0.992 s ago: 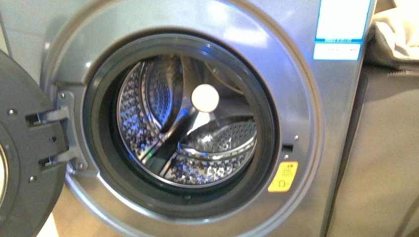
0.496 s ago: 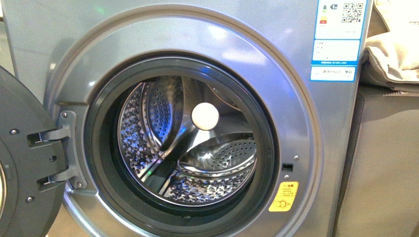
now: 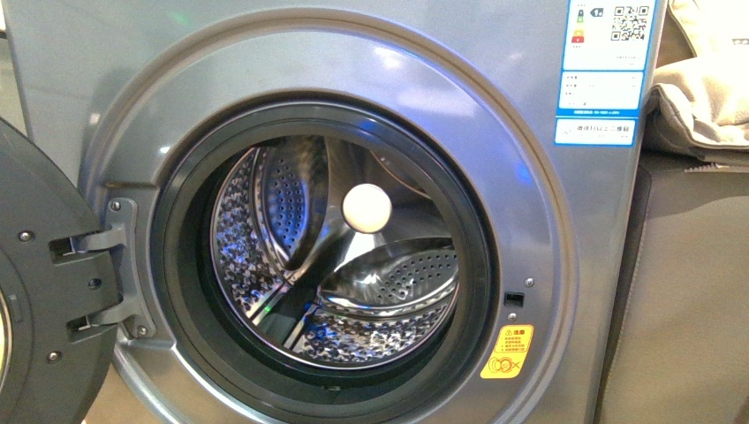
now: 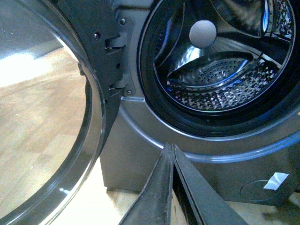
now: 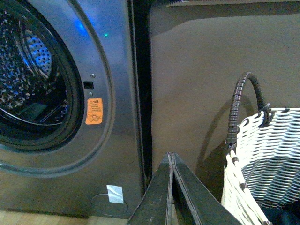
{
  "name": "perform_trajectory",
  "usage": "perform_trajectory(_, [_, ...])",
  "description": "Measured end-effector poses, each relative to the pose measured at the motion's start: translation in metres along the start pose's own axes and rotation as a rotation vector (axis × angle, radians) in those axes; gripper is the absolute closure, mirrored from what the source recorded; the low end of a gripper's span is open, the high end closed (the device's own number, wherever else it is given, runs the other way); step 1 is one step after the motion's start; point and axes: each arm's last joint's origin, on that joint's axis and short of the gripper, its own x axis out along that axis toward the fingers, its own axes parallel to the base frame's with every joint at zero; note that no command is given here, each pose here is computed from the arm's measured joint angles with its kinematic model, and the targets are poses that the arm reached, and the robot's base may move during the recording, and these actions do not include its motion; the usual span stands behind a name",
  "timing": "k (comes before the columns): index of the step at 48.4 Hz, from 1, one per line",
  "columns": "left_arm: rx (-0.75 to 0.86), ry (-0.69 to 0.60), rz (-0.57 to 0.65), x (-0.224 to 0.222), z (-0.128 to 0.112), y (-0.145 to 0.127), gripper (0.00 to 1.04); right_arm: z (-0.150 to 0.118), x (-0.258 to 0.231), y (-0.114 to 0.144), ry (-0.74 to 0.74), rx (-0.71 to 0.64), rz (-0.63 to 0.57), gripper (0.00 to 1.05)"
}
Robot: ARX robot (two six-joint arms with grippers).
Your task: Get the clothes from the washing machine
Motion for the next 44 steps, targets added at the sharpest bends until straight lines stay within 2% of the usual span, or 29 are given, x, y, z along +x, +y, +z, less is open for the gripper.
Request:
perform_trajectory(11, [-0.001,0.0,0.0,0.0,0.0,0.0,1.01,0.0,0.0,0.0,0.0,0.0,0.0,1.02])
perform_trajectory(12, [0.0,0.0,0.0,0.0,0.0,0.0,0.96,0.0,0.0,0.0,0.0,-0.001,0.0,1.02])
perform_trajectory(19, [0.0,0.0,0.0,0.0,0.0,0.0,0.59,0.0,0.0,0.0,0.0,-0.002,0.0,0.68])
perform_trajectory(26, [0.0,0.0,0.0,0.0,0.0,0.0,0.32,0.0,0.0,0.0,0.0,-0.001,0.0,0.39])
perform_trajectory(33, [0.0,0.0,0.0,0.0,0.0,0.0,0.07,0.0,0.0,0.0,0.0,-0.001,0.0,0.17])
perform_trajectory(34, [0.0,0.0,0.0,0.0,0.0,0.0,0.05,0.0,0.0,0.0,0.0,-0.002,0.0,0.14])
perform_trajectory(37, [0.0,0.0,0.0,0.0,0.0,0.0,0.07,0.0,0.0,0.0,0.0,0.0,0.0,0.06])
perform_trajectory(44, [0.0,0.0,0.0,0.0,0.0,0.0,0.07,0.0,0.0,0.0,0.0,-0.001,0.0,0.08])
